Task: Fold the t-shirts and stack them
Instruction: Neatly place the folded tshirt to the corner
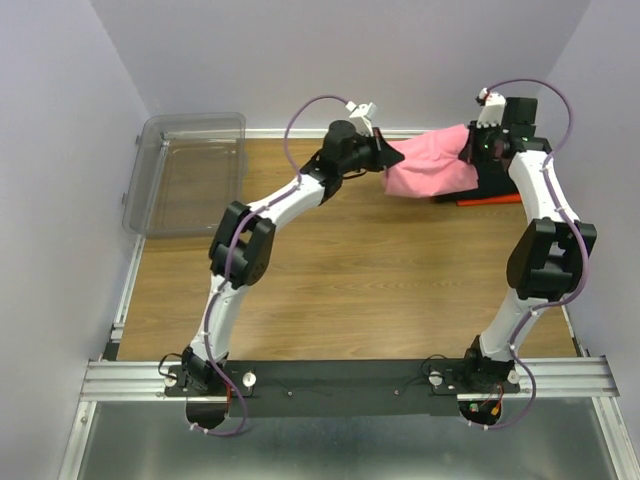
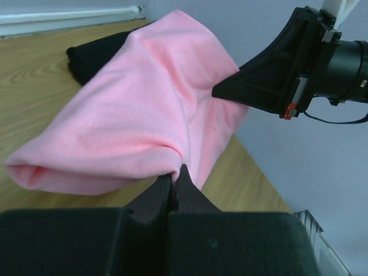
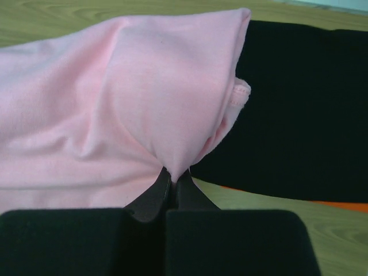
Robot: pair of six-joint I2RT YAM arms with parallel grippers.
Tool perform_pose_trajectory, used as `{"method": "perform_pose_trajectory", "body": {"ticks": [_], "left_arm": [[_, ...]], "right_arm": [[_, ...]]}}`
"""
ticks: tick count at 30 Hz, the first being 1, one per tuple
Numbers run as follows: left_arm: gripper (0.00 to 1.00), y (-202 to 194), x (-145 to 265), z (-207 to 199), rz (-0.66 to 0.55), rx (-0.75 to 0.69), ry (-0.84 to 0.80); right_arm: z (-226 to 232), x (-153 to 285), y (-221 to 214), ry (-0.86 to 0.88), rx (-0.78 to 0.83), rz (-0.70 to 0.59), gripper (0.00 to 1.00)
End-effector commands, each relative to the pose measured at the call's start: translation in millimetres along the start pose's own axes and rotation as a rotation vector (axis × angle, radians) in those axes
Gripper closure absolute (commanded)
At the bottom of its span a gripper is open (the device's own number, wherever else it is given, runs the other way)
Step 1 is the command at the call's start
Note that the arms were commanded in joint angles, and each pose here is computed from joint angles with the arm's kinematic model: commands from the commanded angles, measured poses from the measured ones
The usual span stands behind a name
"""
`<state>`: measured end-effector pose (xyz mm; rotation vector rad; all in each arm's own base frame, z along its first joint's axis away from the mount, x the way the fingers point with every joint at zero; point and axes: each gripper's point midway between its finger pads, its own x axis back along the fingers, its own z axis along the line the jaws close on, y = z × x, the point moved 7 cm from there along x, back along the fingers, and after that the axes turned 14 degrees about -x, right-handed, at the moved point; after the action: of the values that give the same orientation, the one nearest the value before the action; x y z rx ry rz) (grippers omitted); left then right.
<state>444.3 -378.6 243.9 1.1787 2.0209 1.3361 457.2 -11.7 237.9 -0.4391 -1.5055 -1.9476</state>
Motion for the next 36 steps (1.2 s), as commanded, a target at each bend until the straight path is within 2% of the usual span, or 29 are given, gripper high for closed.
{"method": "perform_pose_trajectory", "body": {"ticks": [1, 2, 4, 15, 22, 31, 36], "left_arm": [[1.0, 5.0, -36.1, -18.1, -0.055, 0.016, -0.085], [1.0, 22.7, -42.8, -26.6, -0.104, 0.001, -0.112], [1.0, 9.9, -64.7, -22.0, -0.125, 0.024, -0.135], [1.0, -3.7, -101.6, -29.8, -0.296, 0.133, -0.226], [1.0, -17.5, -118.9, -33.7, -0.424, 0.216, -0.174], [1.0, -50.4, -137.0, -29.1, -0.503, 0.36, -0.071], [1.0, -59.0, -141.2, -17.4, -0.533, 0.44, -0.006]], "right_arm": [[-21.9, 20.7, 20.9, -0.14, 0.085, -0.049, 0.99], [-27.8, 22.5, 23.5, -0.179, 0.093, -0.055, 0.99], [-41.3, 24.1, 31.5, -0.233, 0.106, -0.071, 0.99], [-88.1, 32.7, 54.6, -0.395, 0.107, -0.138, 0.99], [-107.0, 36.9, 59.4, -0.488, 0.101, -0.178, 0.99], [-127.2, 23.1, 58.3, -0.602, 0.083, -0.226, 0.99], [-132.3, 15.7, 57.2, -0.611, 0.068, -0.235, 0.99]]}}
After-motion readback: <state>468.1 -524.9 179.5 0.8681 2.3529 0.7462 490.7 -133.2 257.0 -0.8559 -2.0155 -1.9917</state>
